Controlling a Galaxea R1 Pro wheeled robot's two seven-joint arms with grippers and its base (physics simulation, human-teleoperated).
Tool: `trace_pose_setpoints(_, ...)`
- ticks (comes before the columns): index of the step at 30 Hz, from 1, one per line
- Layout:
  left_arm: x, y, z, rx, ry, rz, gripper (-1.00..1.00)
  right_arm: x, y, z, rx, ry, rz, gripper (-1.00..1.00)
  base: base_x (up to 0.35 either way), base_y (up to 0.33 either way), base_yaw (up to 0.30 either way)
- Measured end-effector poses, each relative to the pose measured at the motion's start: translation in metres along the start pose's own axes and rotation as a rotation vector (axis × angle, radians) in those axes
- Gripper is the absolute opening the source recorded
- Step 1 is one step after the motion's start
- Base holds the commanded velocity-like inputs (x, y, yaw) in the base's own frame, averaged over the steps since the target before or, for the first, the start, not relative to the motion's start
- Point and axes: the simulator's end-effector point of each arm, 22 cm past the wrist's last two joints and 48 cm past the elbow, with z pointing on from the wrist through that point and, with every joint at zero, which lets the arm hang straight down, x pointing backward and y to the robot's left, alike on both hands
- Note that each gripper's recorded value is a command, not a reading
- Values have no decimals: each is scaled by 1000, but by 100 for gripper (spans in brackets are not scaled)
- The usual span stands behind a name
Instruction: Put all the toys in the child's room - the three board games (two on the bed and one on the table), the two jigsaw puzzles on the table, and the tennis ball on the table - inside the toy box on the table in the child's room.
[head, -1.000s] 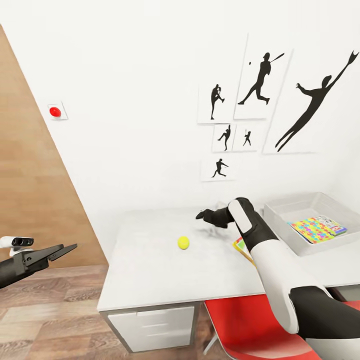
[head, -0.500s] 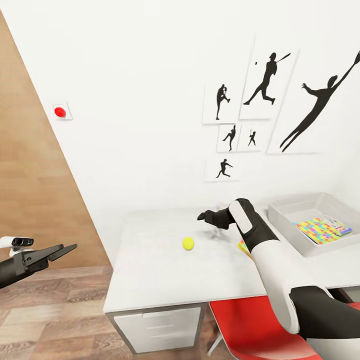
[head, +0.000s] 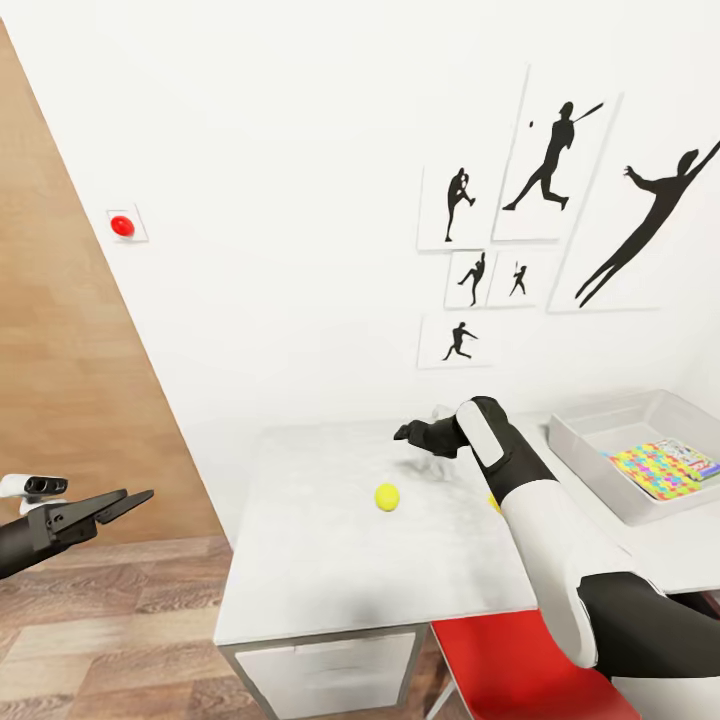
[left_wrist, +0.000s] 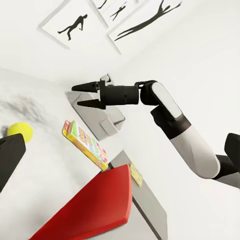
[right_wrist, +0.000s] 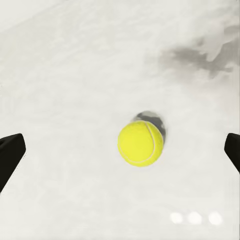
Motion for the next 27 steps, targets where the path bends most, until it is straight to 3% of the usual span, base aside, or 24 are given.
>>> trace_pose_setpoints(27, 8, 19, 2, -19, 12, -36, 100, 15, -16, 24, 22, 42, 15, 100, 4, 3, 0)
